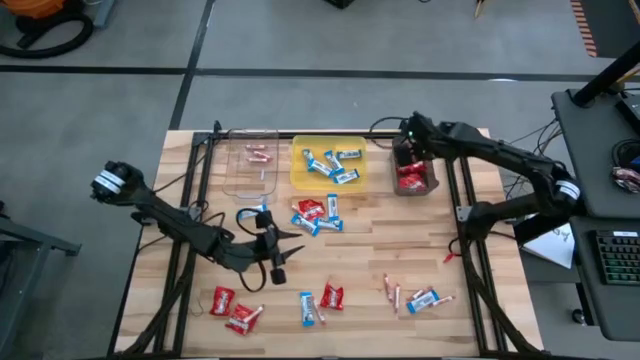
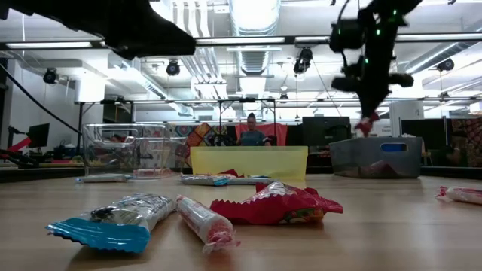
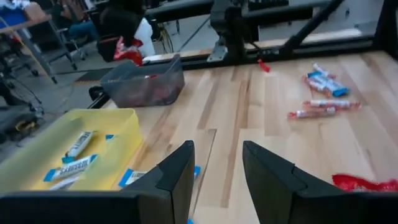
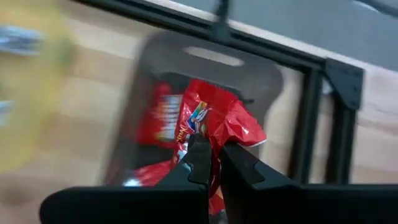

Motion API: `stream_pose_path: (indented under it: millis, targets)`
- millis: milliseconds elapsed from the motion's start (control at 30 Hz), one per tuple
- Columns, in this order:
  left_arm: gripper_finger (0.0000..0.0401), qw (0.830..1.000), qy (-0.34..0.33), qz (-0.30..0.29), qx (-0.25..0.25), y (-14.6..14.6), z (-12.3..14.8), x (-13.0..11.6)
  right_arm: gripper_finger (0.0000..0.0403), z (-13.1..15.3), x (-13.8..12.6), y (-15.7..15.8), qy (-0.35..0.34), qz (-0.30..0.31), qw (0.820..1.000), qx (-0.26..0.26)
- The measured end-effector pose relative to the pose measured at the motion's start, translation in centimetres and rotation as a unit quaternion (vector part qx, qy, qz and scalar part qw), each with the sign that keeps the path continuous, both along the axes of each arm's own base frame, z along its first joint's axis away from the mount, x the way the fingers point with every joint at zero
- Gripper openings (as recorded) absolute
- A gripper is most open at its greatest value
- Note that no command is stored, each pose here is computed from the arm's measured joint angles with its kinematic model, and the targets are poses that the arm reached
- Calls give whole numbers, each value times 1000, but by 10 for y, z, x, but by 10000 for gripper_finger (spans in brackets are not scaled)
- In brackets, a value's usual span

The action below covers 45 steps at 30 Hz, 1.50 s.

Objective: Sort candy
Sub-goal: Put the red candy into the black bin

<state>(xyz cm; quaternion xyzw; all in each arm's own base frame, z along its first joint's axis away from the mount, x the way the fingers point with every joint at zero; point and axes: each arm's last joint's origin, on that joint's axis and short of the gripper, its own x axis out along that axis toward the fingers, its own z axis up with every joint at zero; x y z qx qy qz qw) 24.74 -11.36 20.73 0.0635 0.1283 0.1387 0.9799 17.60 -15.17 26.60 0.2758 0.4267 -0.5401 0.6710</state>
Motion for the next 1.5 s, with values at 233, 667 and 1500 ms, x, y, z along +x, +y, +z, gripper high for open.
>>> stream_pose_path:
  millis: [233,667,1500]
  targets:
    - [120,999,-15,11,-40,5,-1,-8,12,-34,-7,-24,5,-3,999,49]
    - [120,997,-23,-13,-76,4,3,-10,12,-70,9,-42,37,1,997,62]
    - [120,996,-3,-16,-88,5,-2,-11,13,-71,12,-43,44,44,995,78]
